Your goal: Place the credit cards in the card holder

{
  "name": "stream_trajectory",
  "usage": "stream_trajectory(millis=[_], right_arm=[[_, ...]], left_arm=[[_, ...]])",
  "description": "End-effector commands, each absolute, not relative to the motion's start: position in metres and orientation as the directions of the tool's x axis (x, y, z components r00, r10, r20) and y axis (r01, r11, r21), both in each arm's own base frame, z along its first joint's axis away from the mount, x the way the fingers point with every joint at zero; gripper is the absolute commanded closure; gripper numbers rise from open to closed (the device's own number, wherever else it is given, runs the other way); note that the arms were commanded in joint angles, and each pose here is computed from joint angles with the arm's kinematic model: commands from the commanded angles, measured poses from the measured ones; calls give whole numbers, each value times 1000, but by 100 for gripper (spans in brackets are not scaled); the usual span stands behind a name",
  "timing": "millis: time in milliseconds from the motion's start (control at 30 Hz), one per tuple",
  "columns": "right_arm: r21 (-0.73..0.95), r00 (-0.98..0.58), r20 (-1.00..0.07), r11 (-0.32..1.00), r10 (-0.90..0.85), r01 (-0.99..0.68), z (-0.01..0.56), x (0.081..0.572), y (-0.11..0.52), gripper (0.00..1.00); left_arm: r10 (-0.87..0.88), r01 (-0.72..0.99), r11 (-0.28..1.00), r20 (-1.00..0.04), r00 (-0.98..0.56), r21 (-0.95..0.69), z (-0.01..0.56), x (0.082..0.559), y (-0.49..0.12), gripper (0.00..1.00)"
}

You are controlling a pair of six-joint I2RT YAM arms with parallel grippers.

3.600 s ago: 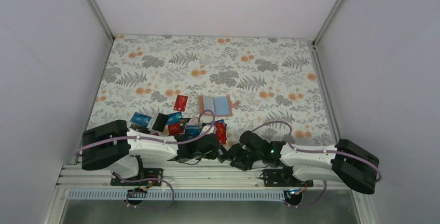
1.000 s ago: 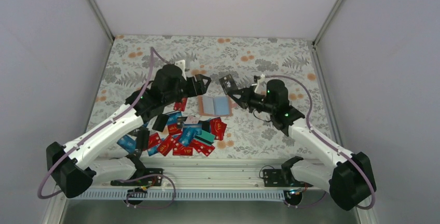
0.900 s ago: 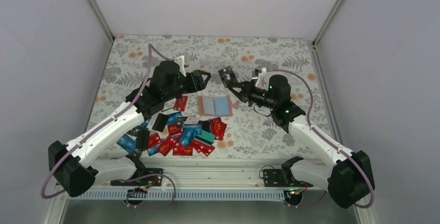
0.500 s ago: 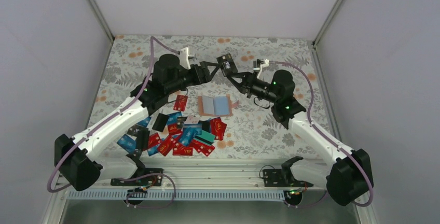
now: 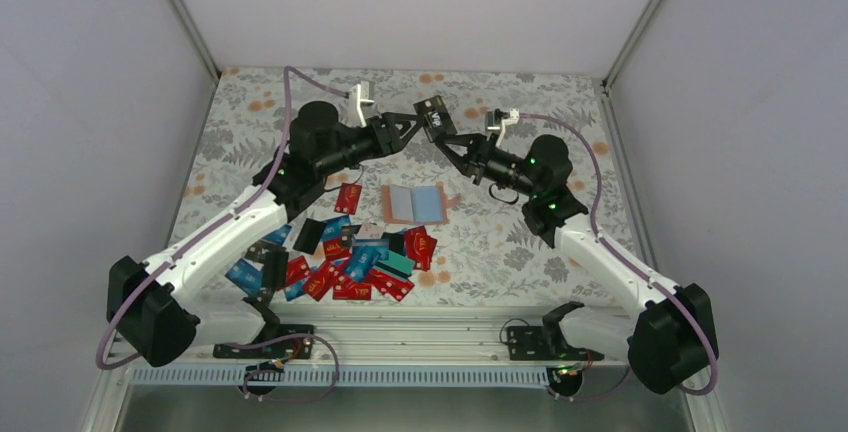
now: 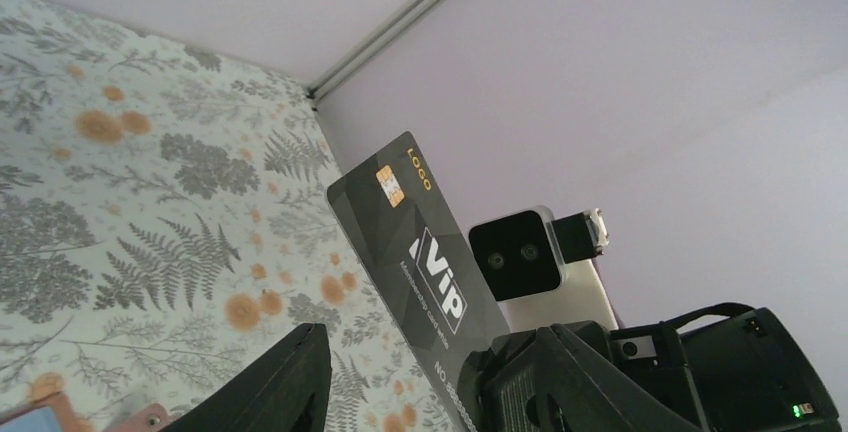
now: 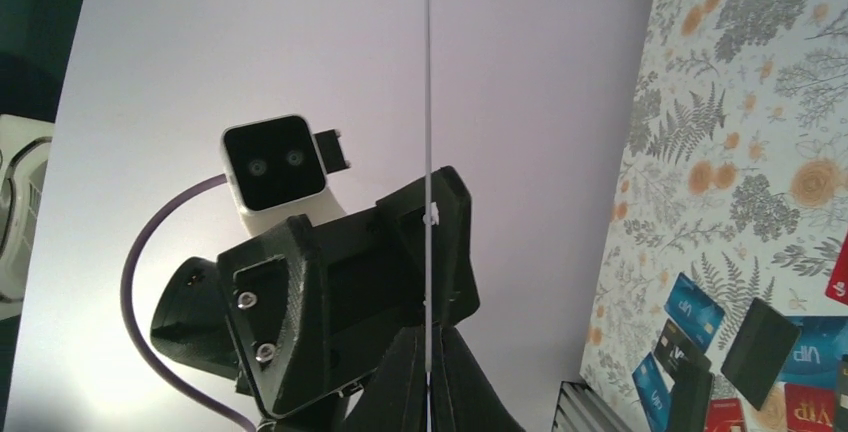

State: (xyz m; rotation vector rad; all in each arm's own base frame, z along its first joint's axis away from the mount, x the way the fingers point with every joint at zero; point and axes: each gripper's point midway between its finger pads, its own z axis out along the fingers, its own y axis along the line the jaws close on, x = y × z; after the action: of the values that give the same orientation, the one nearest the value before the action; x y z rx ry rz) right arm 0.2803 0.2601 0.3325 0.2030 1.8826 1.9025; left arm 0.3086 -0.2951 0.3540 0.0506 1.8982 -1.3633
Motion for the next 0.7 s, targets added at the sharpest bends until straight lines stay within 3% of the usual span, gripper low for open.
stream_trajectory(millis=[0, 67, 267, 467, 600, 667], right_arm=[[956, -879, -259, -21, 400, -292, 361, 276, 261, 96], [954, -879, -265, -23, 397, -299, 364, 274, 261, 96], [950, -882, -282, -20, 378, -312, 366, 272, 266, 96], [952, -888, -282, -12, 363, -307, 362, 272, 269, 96], [953, -889, -285, 2, 359, -304, 358, 271, 269, 96], [950, -890, -300, 21, 343, -312, 354, 271, 271, 96]], left_arm=[[-385, 485, 362, -601, -700, -796, 364, 310, -305, 51], [-381, 480, 358, -595, -708, -801, 362, 310, -307, 57], [-381, 487, 327, -584, -716, -810, 363, 309, -311, 61], [-375, 485, 324, -581, -723, -812, 361, 311, -313, 86], [-367, 481, 321, -575, -731, -816, 359, 314, -317, 97], [-366, 480, 326, -577, -730, -815, 357, 315, -318, 98]])
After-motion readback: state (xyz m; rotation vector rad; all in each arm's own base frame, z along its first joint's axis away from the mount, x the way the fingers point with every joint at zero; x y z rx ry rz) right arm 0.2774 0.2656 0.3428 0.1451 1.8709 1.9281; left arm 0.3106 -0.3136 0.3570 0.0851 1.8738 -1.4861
